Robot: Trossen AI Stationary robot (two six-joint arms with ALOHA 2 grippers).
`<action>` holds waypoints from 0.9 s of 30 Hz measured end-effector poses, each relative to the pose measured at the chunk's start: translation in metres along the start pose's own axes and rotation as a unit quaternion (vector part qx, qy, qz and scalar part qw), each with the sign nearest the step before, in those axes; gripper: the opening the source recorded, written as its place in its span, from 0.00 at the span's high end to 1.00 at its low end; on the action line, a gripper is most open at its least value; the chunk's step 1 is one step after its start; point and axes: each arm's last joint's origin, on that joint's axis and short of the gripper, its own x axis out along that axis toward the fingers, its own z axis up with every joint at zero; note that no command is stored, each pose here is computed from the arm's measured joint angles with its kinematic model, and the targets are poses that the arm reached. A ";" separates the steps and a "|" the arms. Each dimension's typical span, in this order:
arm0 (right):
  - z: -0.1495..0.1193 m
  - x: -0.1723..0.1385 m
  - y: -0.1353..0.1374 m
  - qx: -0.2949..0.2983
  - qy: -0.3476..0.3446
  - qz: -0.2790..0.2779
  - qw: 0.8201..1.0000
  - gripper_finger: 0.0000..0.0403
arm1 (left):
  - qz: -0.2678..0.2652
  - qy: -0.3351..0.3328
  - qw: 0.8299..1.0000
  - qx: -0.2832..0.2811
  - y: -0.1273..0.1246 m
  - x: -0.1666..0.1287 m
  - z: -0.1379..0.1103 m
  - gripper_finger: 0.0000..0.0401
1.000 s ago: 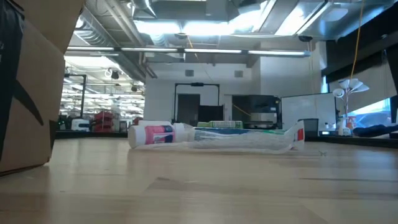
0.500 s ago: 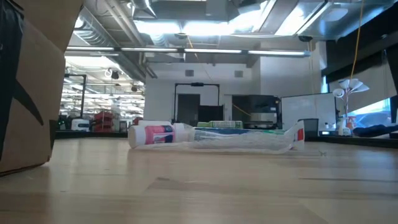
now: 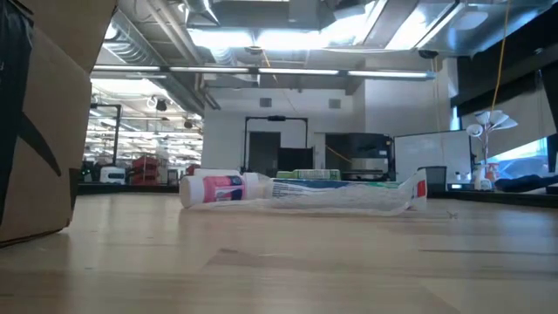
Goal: Unpack boxes
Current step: Move the cardboard box to the middle left of the table
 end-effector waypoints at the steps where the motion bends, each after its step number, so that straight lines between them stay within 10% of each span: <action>1: 0.000 0.000 0.000 -0.004 0.000 0.001 1.000 0.63 | 0.001 0.001 1.000 0.000 -0.001 0.002 0.002 0.51; 9: -0.001 0.000 -0.001 -0.019 0.008 -0.002 1.000 0.63 | 0.051 0.009 0.998 -0.023 0.000 0.015 0.009 0.53; 27: -0.003 0.000 -0.001 -0.034 0.014 0.000 0.999 0.63 | 0.068 -0.002 0.997 -0.038 0.001 0.018 0.013 0.93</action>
